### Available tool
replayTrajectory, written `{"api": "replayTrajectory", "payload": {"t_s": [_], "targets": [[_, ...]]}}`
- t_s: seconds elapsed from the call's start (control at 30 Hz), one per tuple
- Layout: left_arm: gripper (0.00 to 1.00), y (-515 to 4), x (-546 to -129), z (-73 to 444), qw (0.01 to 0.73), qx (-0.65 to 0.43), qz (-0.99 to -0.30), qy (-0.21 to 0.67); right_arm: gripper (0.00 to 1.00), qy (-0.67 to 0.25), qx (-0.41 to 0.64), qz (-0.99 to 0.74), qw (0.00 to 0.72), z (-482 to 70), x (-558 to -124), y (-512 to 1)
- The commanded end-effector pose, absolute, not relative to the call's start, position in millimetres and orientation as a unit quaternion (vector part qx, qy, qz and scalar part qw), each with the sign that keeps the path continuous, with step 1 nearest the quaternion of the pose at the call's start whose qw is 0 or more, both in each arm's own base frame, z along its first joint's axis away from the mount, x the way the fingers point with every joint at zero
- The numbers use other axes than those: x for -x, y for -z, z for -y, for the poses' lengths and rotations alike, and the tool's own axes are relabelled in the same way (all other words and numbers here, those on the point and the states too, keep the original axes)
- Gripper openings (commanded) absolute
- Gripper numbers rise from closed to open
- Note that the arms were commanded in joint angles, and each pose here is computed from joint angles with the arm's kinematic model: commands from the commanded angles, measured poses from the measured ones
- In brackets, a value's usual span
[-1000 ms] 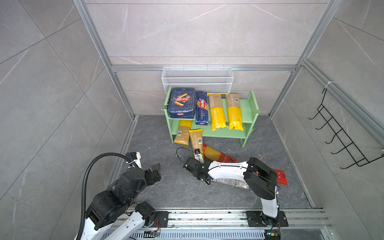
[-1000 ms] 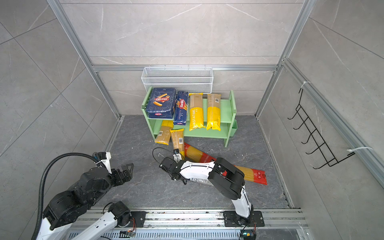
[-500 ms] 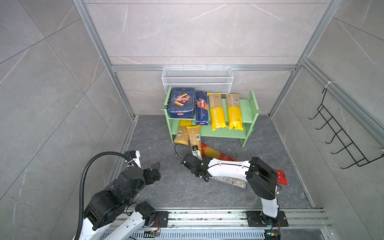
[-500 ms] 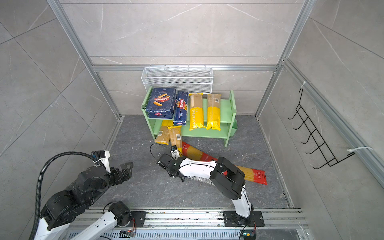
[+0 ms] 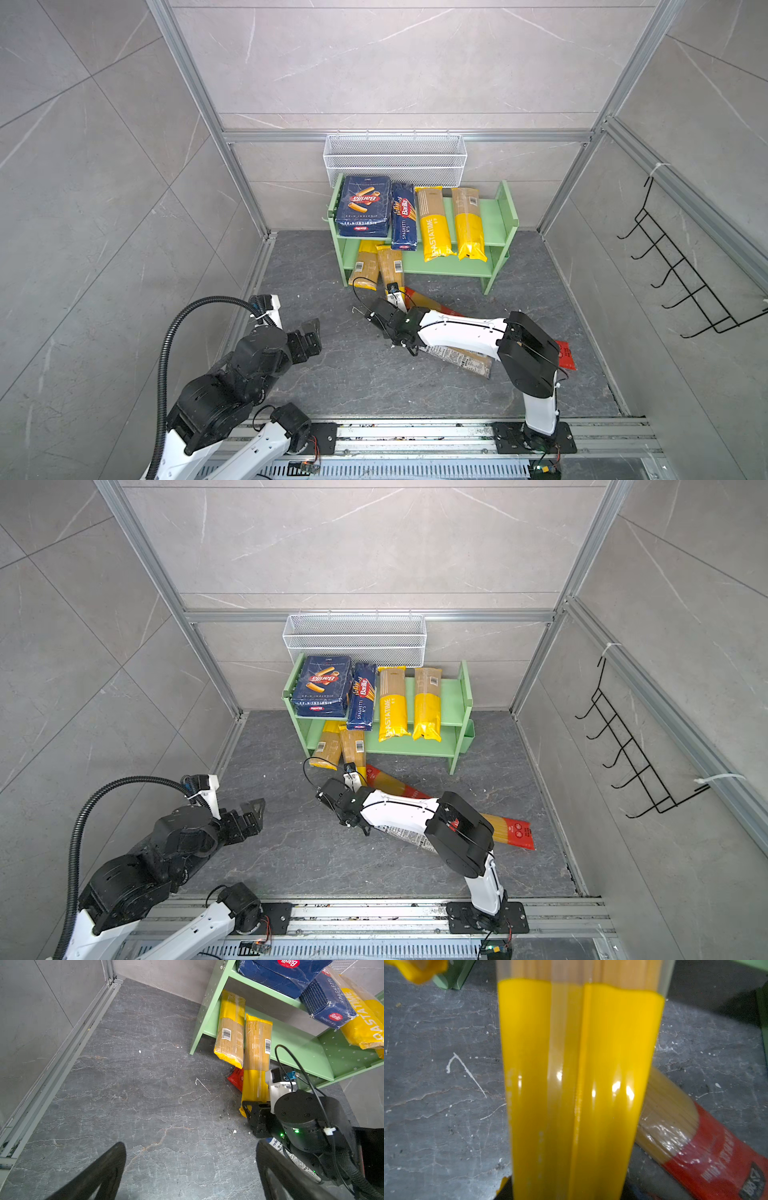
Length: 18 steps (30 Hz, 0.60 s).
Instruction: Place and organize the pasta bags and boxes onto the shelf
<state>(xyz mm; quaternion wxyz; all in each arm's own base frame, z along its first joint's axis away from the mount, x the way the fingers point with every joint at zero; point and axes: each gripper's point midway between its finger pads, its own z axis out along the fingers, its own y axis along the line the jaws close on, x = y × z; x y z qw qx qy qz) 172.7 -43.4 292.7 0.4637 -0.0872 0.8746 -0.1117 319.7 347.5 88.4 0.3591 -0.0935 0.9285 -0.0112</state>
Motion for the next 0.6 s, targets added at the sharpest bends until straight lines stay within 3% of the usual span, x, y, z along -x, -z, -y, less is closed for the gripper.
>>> {"api": "replayTrajectory", "payload": {"t_s": [0.0,0.57], "targets": [[0.99,-309.5,-176.6,41.4,0.483,0.079,-0.866,0.103,0.00,-0.043,0.032,-0.878,0.476,-356.7,-351.5,-191.3],[0.99,-317.5,-186.3,46.1,0.487,0.075,-0.866,0.093,0.00,-0.047,0.021,-0.868,0.493,-348.7,-405.4,-223.0]]}}
